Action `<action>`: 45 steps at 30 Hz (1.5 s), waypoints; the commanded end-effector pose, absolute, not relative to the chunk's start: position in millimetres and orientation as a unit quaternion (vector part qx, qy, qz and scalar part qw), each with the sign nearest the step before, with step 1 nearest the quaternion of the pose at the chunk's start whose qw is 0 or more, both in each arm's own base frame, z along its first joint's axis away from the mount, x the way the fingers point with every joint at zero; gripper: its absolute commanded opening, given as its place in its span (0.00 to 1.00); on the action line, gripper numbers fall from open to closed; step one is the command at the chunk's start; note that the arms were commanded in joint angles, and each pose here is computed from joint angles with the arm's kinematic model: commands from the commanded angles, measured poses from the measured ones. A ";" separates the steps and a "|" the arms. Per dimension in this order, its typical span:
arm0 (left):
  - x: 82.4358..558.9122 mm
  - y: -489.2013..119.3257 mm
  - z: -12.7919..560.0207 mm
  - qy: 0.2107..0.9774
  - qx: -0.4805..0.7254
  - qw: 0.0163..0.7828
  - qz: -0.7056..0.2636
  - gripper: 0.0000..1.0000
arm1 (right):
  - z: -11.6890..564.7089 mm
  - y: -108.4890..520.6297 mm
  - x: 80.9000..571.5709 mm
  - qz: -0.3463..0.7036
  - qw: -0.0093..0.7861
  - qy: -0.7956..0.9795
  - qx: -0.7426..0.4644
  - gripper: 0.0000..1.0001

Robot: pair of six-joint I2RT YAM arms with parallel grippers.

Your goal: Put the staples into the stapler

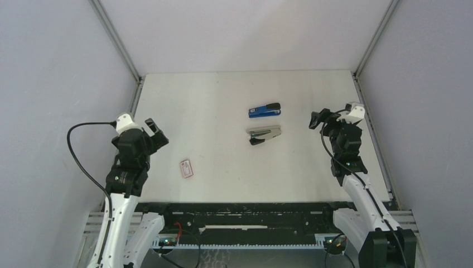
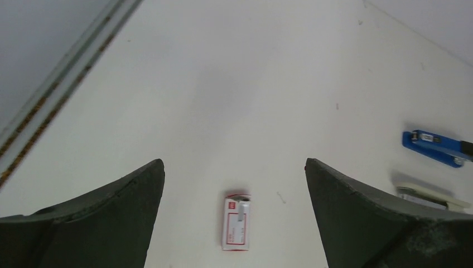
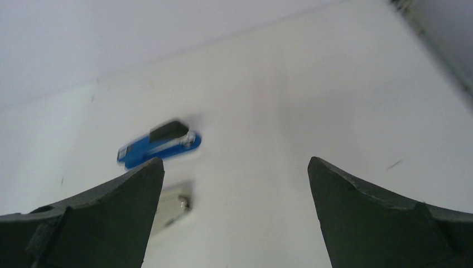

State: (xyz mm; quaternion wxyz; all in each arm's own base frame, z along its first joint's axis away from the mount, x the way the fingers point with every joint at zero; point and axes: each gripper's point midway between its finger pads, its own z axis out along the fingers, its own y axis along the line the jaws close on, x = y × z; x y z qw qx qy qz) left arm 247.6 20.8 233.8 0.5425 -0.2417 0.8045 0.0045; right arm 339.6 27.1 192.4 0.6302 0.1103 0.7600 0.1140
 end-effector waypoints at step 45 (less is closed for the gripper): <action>224.5 -314.5 46.8 0.850 0.338 0.328 -0.235 0.54 | 135.0 136.5 265.0 0.352 0.412 0.840 0.007 0.83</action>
